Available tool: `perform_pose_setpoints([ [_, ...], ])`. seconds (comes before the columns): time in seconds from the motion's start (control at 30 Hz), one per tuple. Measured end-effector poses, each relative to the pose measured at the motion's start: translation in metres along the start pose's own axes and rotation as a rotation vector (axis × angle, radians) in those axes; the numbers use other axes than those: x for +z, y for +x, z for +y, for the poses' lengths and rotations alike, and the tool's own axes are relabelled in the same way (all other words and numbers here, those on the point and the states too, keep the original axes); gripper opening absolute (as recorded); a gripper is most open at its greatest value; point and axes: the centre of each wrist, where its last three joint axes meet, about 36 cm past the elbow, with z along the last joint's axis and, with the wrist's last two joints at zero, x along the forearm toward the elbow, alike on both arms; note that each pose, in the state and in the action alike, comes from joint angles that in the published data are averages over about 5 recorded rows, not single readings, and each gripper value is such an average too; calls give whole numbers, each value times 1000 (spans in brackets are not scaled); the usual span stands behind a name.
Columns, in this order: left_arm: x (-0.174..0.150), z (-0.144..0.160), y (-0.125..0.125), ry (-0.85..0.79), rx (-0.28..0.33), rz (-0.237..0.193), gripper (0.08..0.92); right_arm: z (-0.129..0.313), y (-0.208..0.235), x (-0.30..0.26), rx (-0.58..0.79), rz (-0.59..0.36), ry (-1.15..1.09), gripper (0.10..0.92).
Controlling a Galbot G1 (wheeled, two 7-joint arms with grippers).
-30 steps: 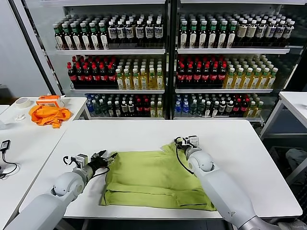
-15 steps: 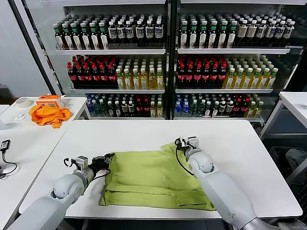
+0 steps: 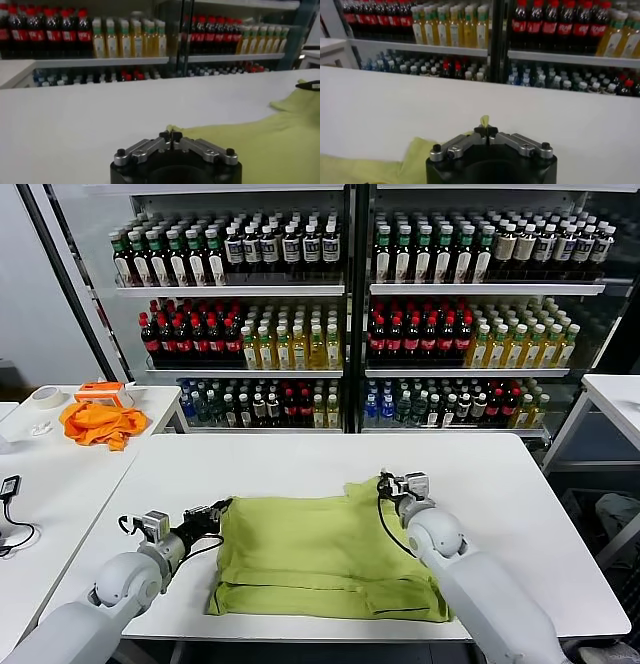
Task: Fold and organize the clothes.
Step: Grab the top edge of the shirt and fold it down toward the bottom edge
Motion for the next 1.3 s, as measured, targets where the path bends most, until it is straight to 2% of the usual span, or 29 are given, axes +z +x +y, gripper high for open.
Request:
perform_pose_setpoints([
  [0.2, 8, -12, 19, -6, 21, -18, 82, -2, 39, 14, 4, -15, -10, 106],
  [0.6, 24, -24, 53, -18, 44, 7, 82, 0, 99, 42, 17, -14, 1, 106],
  [1.3, 36, -29, 82, -8, 76, 33, 82, 7, 147, 62, 30, 5, 26, 106],
])
